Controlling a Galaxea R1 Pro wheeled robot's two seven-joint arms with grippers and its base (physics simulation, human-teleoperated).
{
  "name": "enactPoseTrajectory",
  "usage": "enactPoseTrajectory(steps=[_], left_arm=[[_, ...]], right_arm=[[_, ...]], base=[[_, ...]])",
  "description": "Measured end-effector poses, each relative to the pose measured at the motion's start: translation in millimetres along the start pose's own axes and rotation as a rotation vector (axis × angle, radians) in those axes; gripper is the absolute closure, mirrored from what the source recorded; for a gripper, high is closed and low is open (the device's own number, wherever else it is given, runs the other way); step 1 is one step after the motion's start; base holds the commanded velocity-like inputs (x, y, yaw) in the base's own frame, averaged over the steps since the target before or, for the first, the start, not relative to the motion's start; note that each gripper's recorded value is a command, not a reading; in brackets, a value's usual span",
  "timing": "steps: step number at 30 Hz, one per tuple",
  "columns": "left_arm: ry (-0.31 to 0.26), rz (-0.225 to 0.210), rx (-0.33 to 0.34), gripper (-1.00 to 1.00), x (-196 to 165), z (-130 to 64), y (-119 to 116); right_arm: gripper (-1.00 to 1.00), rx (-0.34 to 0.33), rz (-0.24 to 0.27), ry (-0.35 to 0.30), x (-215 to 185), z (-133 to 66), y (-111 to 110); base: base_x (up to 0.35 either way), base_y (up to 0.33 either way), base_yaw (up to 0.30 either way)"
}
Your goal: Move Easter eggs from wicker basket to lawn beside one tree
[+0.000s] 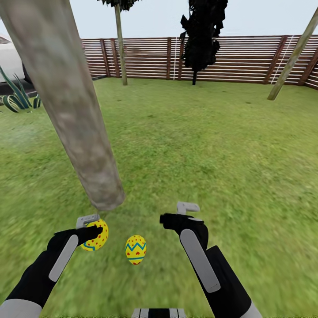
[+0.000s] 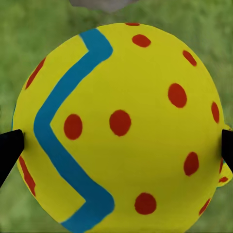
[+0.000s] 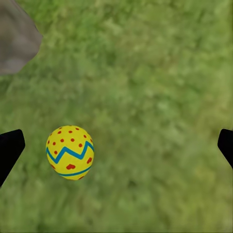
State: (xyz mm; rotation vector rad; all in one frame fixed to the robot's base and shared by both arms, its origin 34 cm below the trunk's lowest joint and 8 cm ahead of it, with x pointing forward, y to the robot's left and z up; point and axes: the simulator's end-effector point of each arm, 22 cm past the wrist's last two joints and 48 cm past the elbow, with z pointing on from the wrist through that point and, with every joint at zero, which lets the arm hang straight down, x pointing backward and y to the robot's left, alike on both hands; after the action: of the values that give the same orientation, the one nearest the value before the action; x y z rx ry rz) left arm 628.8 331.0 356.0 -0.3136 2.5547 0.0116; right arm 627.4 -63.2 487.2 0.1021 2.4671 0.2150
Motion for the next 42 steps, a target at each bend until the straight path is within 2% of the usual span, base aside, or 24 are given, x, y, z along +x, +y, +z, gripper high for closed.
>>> enactPoseTrajectory(steps=[8,42], left_arm=[[0.015,-0.002,-0.007,1.00,11.0,13.3,2.1],[0.147,0.011,-0.041,1.00,74.9,63.5,13.8]], right_arm=[[-1.00,0.002,0.001,0.032,12.3,13.7,-2.2],[-1.00,0.017,0.018,0.171,69.4,67.9,-15.7]], base=[[0.000,0.000,0.000],[0.000,0.000,0.000]])
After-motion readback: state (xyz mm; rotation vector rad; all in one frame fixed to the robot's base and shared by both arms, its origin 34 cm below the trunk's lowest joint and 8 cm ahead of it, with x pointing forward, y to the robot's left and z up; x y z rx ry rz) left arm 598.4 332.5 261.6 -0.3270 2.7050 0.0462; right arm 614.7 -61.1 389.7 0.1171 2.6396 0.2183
